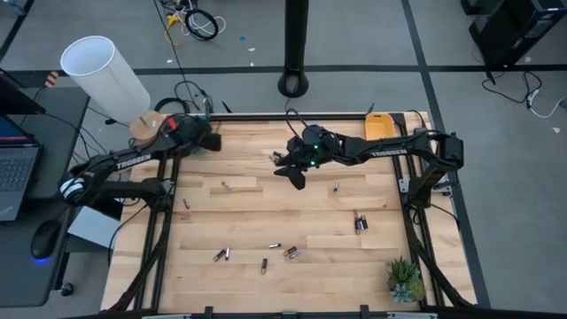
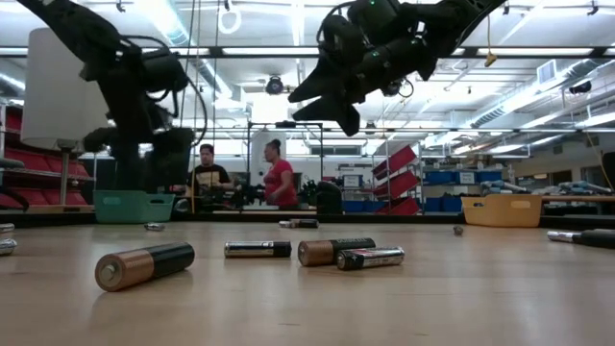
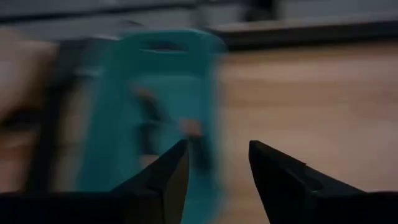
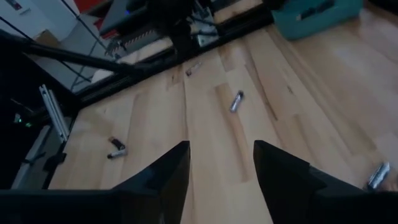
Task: Sort batteries
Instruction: Put the silver battery into the yellow bin
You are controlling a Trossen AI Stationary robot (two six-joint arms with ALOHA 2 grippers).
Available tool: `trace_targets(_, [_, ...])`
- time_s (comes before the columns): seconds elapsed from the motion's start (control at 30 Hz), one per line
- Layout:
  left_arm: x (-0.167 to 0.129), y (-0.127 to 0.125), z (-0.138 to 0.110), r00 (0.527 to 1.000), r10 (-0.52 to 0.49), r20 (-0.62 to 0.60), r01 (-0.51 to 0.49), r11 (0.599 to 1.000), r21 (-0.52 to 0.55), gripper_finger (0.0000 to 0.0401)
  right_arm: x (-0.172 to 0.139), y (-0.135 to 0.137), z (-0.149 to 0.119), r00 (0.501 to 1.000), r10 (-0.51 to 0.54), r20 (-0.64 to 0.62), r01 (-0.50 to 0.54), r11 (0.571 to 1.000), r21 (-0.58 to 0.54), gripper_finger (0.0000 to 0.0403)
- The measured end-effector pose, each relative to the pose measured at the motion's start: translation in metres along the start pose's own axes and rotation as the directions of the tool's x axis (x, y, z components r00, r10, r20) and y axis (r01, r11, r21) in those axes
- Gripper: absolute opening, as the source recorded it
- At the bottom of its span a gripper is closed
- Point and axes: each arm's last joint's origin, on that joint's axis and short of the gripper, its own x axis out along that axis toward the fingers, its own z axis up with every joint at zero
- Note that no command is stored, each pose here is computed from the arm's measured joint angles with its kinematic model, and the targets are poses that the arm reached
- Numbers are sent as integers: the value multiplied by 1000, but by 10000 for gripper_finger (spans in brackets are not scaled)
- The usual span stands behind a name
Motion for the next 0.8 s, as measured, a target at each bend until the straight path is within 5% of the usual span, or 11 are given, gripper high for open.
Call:
trace_targets(0.07, [-8,-12,1,979,-195,-58,200,975,97,181,-9,4,2,1000,-5,-15,5,1000,8,181])
trace_targets(0.13, [-23,-25,-2,918,-377,-122,395,894,212,175,-23,12,8,1000,-31,0,31,1000,1,176])
trace_targets(0.33, [-71,-61,-22,617,-730,-294,774,497,392,155,-60,42,16,963,-255,89,261,963,-61,161])
trace_targets(0.6, [-104,-96,-73,427,-767,-480,834,127,537,154,-46,68,2,939,-323,119,321,946,34,157])
trace_targets(0.7, [-114,-110,-89,353,-784,-511,844,31,535,154,-42,80,-2,913,-372,168,362,928,88,154])
trace_targets(0.8, [-119,-122,-105,331,-799,-503,848,18,529,154,-43,90,-4,888,-409,212,388,912,133,152])
